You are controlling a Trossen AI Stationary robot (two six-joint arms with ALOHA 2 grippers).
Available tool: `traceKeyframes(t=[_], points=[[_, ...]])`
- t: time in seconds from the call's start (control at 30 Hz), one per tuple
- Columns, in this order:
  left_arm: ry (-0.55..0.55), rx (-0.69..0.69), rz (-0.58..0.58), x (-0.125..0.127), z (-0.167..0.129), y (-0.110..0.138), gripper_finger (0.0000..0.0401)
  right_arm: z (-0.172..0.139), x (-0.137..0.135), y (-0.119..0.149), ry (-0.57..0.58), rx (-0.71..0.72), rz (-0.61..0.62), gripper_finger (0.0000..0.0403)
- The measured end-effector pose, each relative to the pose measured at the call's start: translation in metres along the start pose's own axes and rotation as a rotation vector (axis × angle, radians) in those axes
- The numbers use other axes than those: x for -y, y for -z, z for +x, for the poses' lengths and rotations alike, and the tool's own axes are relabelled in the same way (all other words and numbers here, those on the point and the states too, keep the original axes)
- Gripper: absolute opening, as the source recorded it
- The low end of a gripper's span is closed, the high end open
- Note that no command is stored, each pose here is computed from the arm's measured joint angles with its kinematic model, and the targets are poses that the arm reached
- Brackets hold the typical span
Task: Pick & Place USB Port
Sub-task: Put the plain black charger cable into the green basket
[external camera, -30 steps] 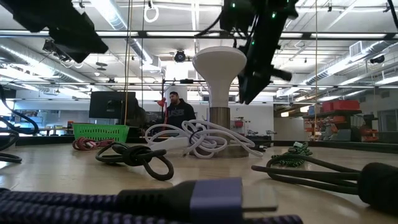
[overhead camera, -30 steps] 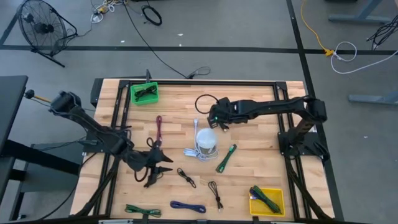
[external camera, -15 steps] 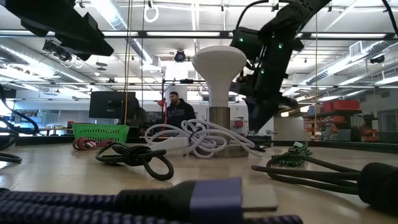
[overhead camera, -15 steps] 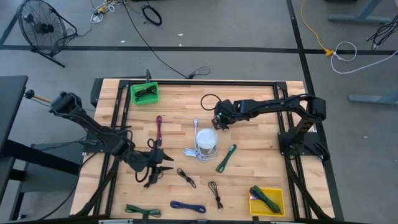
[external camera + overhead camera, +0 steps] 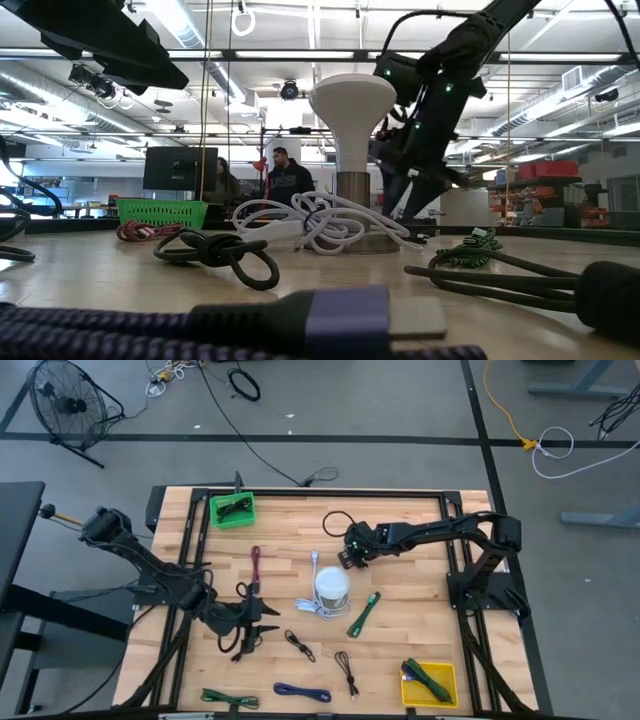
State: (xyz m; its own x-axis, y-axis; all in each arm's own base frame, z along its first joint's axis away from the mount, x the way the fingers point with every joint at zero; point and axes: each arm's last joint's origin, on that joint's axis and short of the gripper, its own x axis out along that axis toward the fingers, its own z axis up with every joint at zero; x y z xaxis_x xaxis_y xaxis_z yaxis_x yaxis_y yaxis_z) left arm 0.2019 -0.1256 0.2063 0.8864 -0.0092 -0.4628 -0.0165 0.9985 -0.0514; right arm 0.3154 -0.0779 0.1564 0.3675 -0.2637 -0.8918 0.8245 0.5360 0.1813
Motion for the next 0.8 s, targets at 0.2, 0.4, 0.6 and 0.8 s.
traceKeyframes(t=[0.2,0.4,0.6,0.8], points=[[0.000,0.000,-0.001,0.000,0.000,0.000,0.0169,0.023,-0.002,0.007,0.014,-0.034,-0.012,0.0200],[0.000,0.001,-0.002,0.000,0.000,0.000,0.0169,0.032,-0.002,0.009,0.036,-0.034,-0.024,0.0182],[0.000,0.001,-0.003,0.000,0.000,0.000,0.0169,0.032,0.000,0.010,0.057,-0.049,-0.020,0.0066],[0.000,0.001,-0.010,0.000,0.000,0.000,0.0169,0.030,0.000,0.010,0.051,-0.050,-0.012,0.0011]])
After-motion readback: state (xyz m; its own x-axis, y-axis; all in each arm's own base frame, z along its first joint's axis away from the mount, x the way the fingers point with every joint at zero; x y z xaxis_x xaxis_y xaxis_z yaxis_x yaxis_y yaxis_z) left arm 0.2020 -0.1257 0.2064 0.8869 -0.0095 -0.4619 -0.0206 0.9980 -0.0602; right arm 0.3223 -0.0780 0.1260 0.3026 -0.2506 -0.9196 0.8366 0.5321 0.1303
